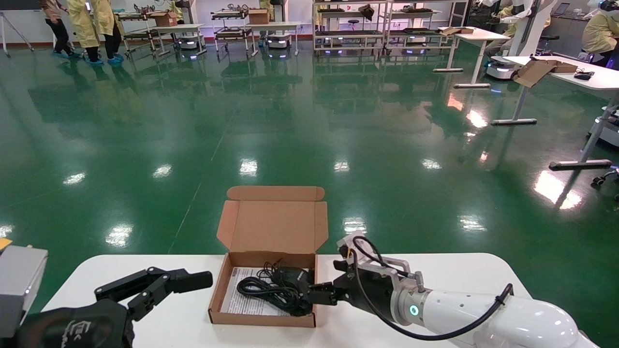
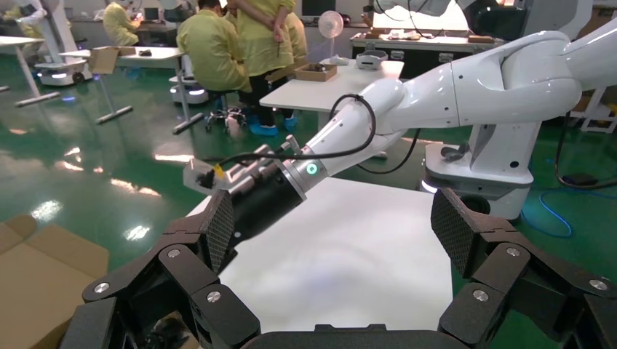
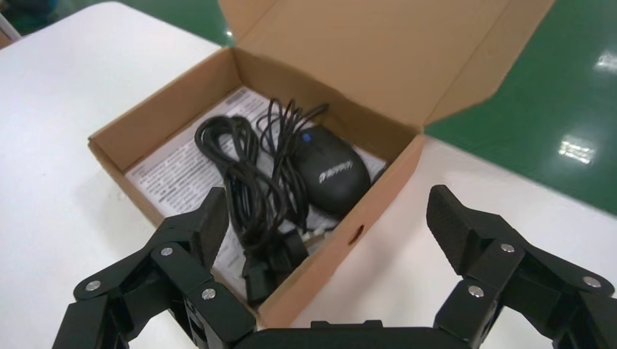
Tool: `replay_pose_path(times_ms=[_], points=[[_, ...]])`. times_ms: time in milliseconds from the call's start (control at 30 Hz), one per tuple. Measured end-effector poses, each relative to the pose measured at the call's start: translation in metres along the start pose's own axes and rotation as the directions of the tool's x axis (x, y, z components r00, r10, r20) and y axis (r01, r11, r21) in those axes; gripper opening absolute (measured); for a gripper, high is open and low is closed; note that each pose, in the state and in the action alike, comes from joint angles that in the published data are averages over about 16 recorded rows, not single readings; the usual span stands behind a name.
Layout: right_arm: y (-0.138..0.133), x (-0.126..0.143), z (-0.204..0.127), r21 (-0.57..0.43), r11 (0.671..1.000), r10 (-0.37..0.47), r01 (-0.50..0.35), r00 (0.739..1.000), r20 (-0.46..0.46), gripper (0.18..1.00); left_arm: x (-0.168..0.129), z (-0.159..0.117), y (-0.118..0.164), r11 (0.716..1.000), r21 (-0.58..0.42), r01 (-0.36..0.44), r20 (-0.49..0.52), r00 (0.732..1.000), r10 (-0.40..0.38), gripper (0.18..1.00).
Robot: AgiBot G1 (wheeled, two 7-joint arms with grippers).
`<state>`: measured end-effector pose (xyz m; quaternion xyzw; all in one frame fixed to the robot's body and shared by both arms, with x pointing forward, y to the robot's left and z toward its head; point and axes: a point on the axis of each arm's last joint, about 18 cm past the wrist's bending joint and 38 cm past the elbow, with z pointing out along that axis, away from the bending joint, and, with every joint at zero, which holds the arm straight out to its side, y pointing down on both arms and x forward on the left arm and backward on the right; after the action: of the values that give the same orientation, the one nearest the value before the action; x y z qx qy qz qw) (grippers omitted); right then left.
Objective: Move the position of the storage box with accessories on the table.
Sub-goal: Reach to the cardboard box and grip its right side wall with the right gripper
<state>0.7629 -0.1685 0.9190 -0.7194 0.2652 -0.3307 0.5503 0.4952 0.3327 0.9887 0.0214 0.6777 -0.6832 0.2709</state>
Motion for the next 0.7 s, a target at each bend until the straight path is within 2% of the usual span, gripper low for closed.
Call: replay_pose_path(times_ms=[333,500,700], points=[[-0.011,0.032,-0.024,0.029,0.997,0.067,-0.066,0.996,-0.055,1.0,0.0,0.0,0.0,1.0,0.0,0.0,0.0,1.0,0.0,1.0],[-0.02,0.047,-0.036,0.055,0.987,0.158,-0.153,0.984,-0.084,1.0,0.0,0.0,0.0,1.0,0.0,0.0,0.0,1.0,0.0,1.0],[-0.03,0.053,-0.034,0.092,0.956,0.288,-0.279,0.952,-0.102,1.0,0.0,0.0,0.0,1.0,0.0,0.0,0.0,1.0,0.0,1.0]])
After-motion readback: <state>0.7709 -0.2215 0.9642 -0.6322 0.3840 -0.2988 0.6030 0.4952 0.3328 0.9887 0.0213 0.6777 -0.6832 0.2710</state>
